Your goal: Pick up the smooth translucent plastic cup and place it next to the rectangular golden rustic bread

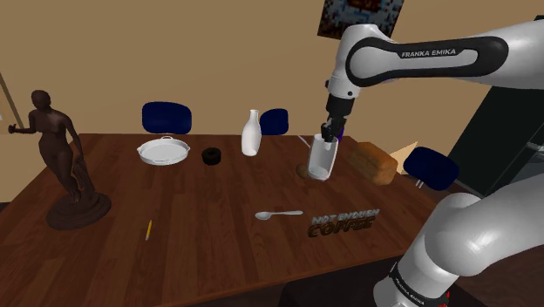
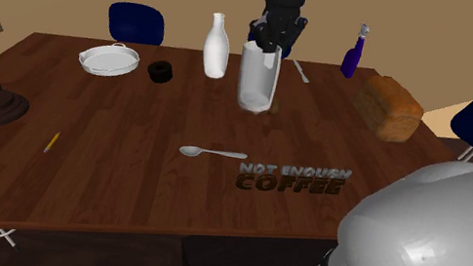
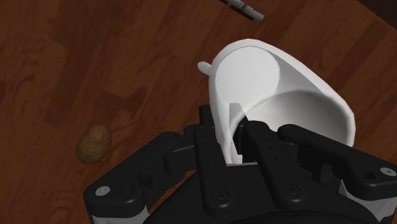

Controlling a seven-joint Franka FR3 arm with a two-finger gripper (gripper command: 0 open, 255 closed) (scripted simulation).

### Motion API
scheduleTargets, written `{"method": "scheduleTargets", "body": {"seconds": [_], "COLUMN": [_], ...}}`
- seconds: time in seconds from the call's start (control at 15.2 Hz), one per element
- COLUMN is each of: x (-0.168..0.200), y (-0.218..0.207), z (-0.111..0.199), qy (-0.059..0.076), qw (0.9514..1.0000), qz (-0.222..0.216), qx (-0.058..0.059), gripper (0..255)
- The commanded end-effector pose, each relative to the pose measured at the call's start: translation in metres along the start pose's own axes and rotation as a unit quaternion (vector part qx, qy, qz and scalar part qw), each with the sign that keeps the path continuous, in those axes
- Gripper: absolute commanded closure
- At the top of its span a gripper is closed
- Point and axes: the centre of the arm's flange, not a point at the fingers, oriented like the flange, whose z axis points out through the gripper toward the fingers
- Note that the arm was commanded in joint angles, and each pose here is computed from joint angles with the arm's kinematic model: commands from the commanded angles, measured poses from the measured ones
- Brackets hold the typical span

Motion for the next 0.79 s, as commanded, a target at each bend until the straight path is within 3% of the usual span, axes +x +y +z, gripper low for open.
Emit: {"method": "scheduleTargets", "body": {"seconds": [0.0,0.73], "x": [0.001,0.020], "y": [0.025,0.169], "z": [0.002,0.005], "qy": [0.000,0.000], "qw": [1.0000,1.0000], "qz": [-0.001,-0.001], "qx": [0.000,0.000], "gripper": [255,255]}}
